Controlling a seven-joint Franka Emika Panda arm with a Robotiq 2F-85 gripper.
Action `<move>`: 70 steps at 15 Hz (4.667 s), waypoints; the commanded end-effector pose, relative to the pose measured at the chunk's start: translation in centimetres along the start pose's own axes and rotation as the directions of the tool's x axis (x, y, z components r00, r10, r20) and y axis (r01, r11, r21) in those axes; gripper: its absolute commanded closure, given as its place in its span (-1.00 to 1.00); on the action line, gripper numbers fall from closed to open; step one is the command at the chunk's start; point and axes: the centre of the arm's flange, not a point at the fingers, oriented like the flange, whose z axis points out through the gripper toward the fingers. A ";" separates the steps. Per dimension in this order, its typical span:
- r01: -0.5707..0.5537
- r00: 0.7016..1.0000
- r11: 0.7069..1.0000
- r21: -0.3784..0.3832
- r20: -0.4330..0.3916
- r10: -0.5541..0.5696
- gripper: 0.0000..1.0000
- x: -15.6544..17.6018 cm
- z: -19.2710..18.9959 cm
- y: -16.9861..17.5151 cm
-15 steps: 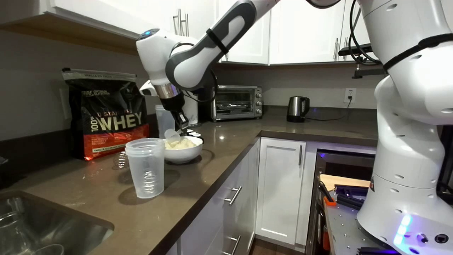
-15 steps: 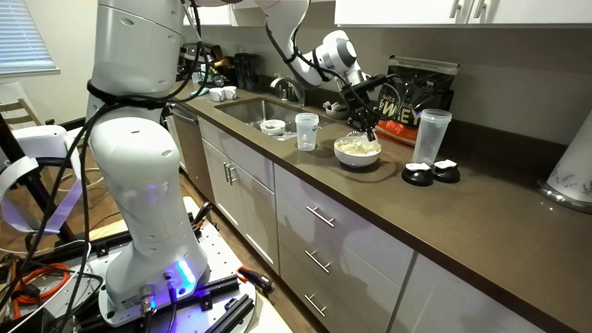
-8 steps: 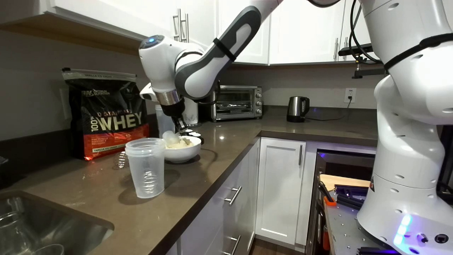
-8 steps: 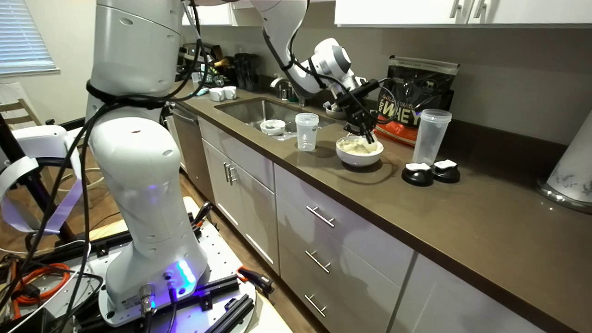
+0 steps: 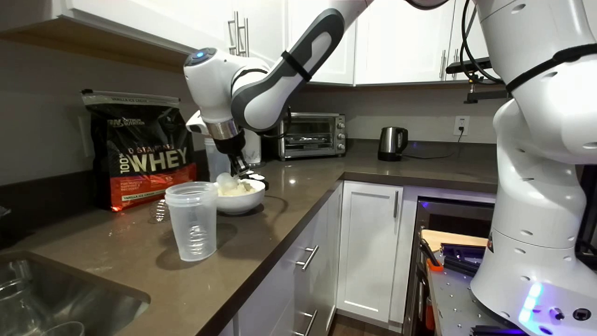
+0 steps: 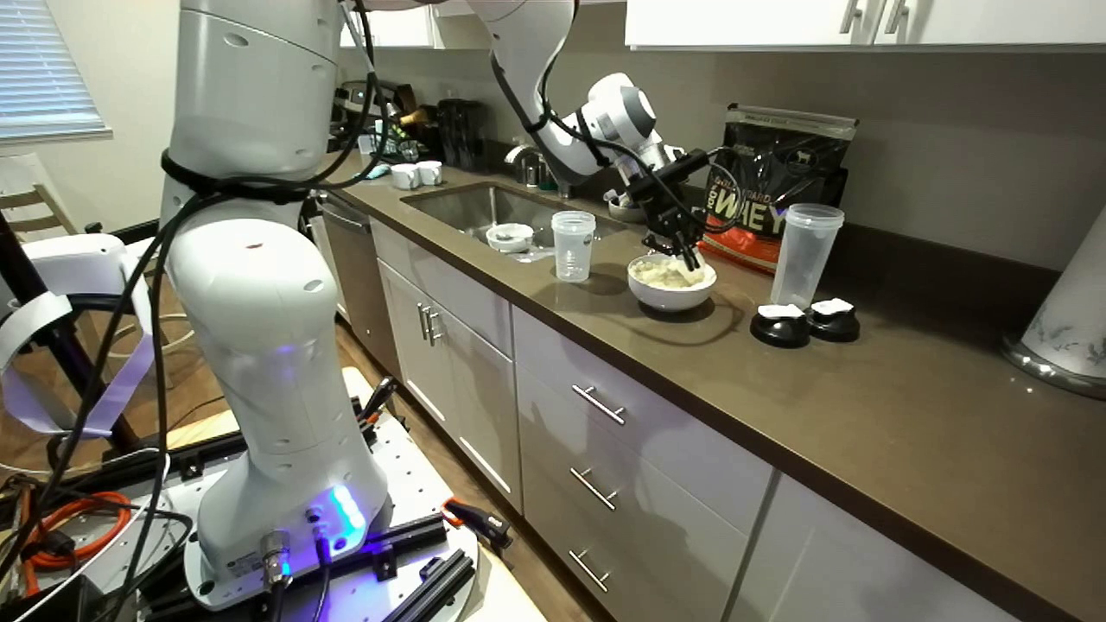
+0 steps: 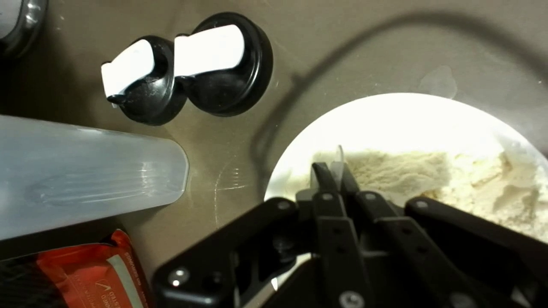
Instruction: Use the measuring spoon to transfer one spoon of contents from the bowl to the cup at the left
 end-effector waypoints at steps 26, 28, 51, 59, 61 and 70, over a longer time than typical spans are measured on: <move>0.030 0.998 0.974 0.224 0.050 -0.042 0.98 -0.5 0.1 -1.1; 0.011 0.998 0.973 0.230 0.050 -0.023 0.98 -0.6 0.3 -0.4; -0.073 0.997 0.871 0.486 0.070 0.044 0.98 0.4 0.1 2.0; -0.076 0.996 0.870 0.488 0.071 0.047 0.98 0.5 0.2 2.1; -0.086 0.996 0.865 0.494 0.075 0.057 0.98 0.4 0.5 2.5; -0.132 0.991 0.846 0.516 0.093 0.098 0.98 -0.8 1.6 4.2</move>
